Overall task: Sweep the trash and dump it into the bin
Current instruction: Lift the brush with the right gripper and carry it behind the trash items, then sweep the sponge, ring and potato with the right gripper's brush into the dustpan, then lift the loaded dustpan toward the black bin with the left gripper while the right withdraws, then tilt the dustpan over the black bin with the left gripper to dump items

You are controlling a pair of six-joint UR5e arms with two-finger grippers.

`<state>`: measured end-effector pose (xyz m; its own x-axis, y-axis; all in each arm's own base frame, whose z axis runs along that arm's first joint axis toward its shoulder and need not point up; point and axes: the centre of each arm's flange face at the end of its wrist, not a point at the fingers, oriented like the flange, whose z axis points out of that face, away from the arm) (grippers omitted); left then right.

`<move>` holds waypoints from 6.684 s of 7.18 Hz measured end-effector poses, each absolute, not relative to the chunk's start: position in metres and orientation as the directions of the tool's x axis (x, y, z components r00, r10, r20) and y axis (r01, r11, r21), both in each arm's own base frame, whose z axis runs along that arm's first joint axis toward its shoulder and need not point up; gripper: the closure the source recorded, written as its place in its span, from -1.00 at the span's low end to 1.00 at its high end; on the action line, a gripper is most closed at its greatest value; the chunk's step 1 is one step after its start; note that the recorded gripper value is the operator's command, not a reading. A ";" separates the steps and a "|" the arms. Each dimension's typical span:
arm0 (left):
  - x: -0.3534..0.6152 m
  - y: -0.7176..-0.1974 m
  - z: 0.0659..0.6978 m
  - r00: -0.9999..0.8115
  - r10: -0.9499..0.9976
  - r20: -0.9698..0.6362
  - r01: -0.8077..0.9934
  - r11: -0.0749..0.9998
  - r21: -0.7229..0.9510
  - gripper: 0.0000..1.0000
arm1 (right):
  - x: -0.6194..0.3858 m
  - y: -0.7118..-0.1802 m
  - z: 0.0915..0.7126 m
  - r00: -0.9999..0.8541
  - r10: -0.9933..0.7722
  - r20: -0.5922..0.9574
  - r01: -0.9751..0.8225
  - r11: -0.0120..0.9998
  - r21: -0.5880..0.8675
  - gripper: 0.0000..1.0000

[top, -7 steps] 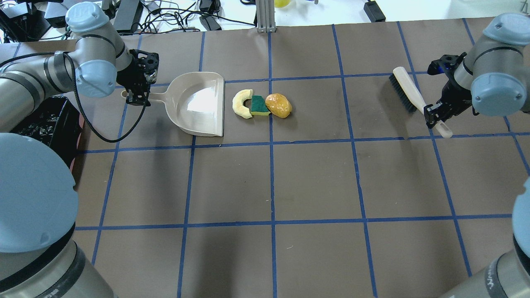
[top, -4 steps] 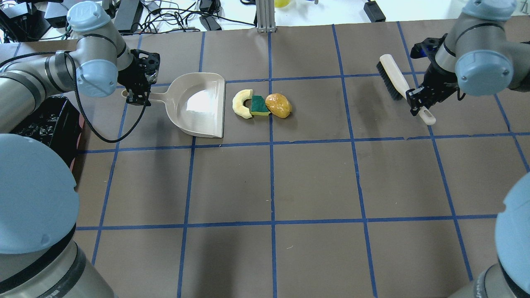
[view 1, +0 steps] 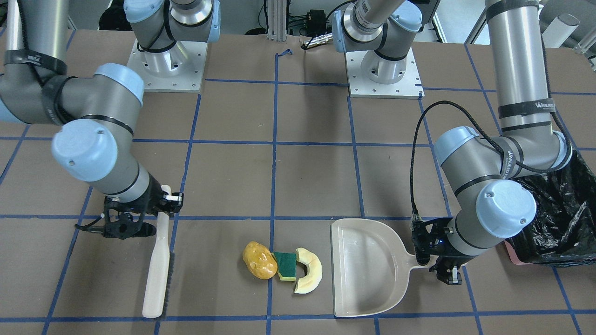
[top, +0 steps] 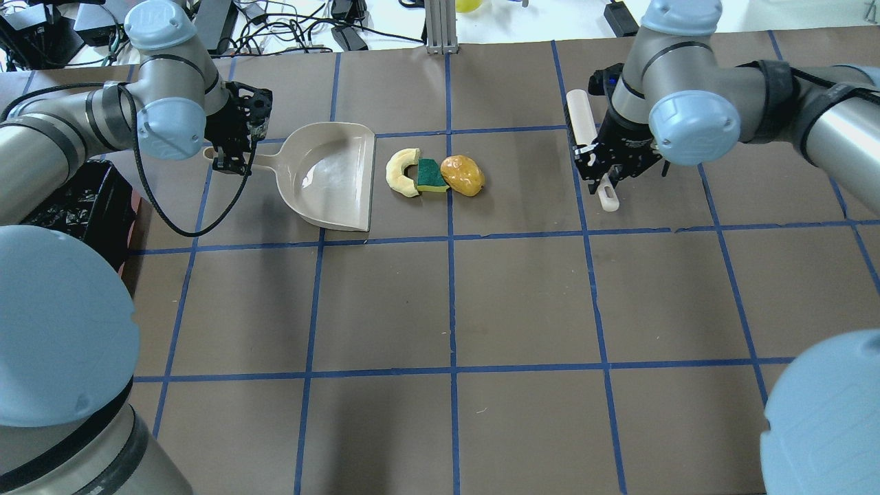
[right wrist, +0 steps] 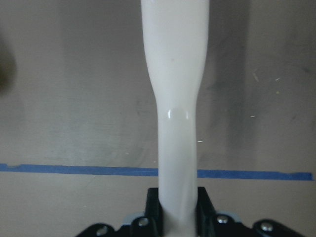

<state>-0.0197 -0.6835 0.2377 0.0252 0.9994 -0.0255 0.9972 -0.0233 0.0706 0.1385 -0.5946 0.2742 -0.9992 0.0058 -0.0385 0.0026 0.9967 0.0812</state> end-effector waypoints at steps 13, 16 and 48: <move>-0.023 -0.684 0.236 0.032 0.999 -0.020 0.995 -0.030 0.091 1.00 | 0.342 -0.536 0.252 -0.977 0.210 -0.037 0.206 0.975 0.088 1.00; -0.023 -0.684 0.236 0.032 0.999 -0.020 0.995 -0.030 0.091 1.00 | 0.404 -0.551 0.245 -0.972 0.230 -0.055 0.226 0.972 0.067 1.00; 0.350 -0.534 0.452 -0.118 0.992 -0.037 0.931 0.098 -0.351 1.00 | -0.070 -0.573 0.272 -0.999 0.032 0.010 0.033 0.996 0.078 1.00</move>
<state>0.3497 -0.5344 0.4520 -0.1181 0.9923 -0.0368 0.9311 0.0978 -0.3514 -0.0699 -0.5734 0.2724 -0.9994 0.0325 0.0102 0.0332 0.9964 0.0783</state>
